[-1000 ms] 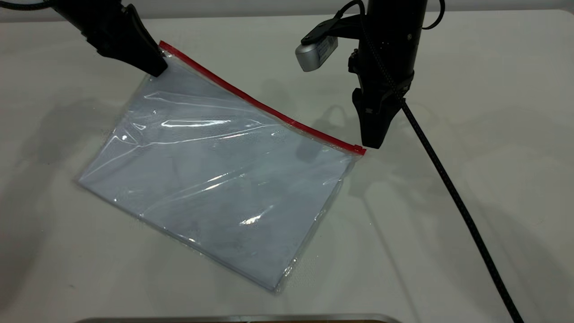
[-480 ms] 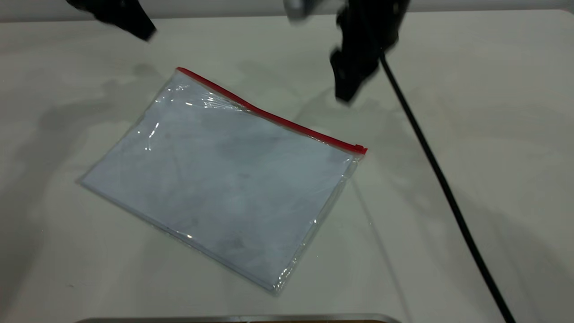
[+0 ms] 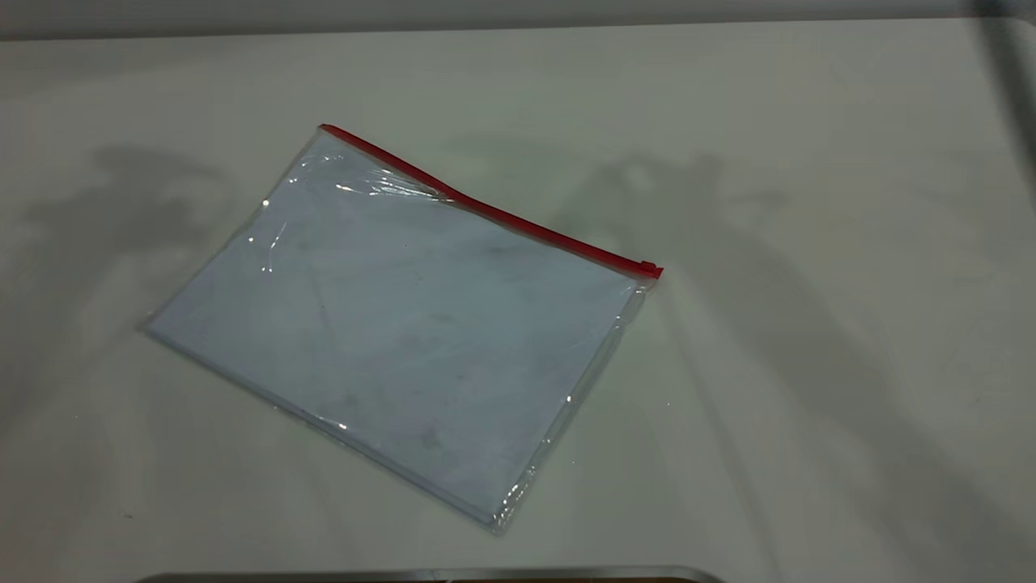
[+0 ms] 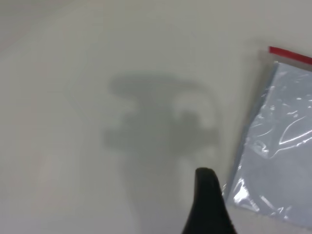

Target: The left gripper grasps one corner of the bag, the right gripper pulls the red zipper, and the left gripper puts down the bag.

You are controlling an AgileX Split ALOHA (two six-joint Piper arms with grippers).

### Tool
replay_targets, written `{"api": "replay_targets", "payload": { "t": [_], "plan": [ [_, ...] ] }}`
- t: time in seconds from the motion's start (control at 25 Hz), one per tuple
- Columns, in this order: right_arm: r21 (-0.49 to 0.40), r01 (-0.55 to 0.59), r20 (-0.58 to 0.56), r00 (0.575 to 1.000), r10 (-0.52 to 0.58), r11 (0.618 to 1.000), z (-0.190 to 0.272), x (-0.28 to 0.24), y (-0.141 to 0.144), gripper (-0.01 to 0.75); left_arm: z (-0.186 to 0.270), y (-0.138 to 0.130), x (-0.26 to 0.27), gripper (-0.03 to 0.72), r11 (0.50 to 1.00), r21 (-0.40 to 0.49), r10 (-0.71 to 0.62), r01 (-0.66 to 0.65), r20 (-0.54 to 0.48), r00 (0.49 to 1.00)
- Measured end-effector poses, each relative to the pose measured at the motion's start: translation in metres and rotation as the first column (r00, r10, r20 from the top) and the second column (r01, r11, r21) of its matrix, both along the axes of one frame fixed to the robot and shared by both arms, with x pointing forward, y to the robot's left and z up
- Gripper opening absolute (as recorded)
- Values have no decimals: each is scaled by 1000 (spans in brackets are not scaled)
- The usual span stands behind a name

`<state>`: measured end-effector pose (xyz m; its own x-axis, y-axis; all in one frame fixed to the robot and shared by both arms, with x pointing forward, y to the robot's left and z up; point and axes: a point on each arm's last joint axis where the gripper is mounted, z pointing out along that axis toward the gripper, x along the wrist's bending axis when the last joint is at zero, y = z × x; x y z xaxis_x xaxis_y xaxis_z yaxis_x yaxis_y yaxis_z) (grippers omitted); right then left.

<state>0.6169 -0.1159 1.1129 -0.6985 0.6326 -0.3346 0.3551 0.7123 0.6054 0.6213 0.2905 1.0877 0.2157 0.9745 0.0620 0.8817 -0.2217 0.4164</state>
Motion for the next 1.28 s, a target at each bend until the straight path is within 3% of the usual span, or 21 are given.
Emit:
{"api": "replay_targets", "payload": {
  "t": [0.32,0.6,0.88,1.04,1.28],
  "plan": [
    [226,117,138,979,-150,967,116,-88,-45,530,95,6,-90,590,999,36,24,-27,89,996],
    [291,109,155,975,-159,951,145,-178,-86,530,141,8,-154,590,997,-9,75,-76,242,967],
    [359,104,147,975,-167,927,117,-265,-124,530,125,9,-233,590,996,-24,92,-89,274,957],
    [380,101,81,987,-142,919,78,-299,-135,530,93,10,-283,590,996,-24,92,-89,272,958],
    [334,130,-65,991,-115,933,10,-329,-145,530,45,8,-329,590,996,-57,86,-73,260,962]
  ]
}}
